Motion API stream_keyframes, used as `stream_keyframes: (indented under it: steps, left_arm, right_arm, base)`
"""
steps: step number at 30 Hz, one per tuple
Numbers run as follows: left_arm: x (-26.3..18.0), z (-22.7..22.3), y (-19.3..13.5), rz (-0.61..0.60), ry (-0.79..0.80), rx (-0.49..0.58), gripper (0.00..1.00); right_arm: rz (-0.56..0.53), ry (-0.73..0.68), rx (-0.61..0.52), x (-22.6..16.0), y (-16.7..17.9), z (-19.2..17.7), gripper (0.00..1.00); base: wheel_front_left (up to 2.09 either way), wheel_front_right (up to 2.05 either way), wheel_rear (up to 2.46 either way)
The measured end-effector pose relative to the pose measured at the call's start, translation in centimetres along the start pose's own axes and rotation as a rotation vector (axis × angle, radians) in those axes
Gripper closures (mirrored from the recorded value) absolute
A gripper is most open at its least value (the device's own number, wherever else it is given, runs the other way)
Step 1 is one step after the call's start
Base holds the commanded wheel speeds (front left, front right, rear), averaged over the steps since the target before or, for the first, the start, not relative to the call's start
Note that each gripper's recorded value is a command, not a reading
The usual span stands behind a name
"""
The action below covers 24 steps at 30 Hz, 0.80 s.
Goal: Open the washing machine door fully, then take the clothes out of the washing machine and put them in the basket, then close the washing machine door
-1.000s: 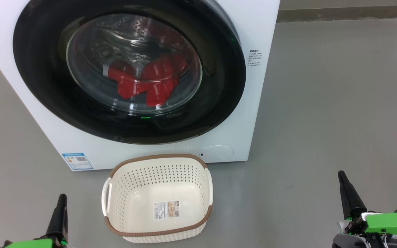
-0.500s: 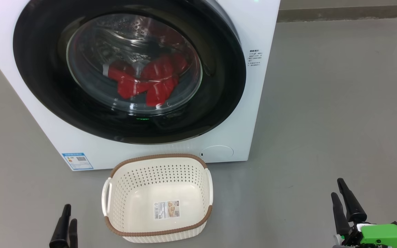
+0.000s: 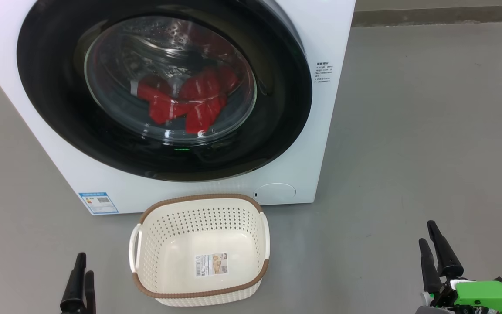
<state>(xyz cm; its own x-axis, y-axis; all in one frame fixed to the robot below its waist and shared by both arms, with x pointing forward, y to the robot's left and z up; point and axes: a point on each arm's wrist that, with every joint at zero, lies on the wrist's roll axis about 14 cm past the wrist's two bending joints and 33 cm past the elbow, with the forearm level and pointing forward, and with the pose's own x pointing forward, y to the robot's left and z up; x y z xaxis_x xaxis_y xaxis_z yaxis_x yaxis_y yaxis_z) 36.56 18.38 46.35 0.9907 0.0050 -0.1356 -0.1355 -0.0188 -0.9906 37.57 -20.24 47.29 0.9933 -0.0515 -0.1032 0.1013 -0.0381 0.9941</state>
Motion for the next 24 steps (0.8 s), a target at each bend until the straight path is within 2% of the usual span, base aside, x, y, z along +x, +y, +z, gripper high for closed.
stream_keyframes:
  steps: [11,24]
  left_arm:
    - [0.1,0.2,-0.7,-0.022,-0.020,0.042,0.00]
    - [0.3,0.3,-1.8,-0.053,-0.042,0.126,0.00]
  right_arm:
    - [0.033,0.012,-0.005,0.3,1.1,-0.6,0.00]
    - [0.069,0.026,-0.111,0.8,2.3,-1.5,0.00]
  base:
    - [0.00,0.00,0.00]
    - [0.00,0.00,0.00]
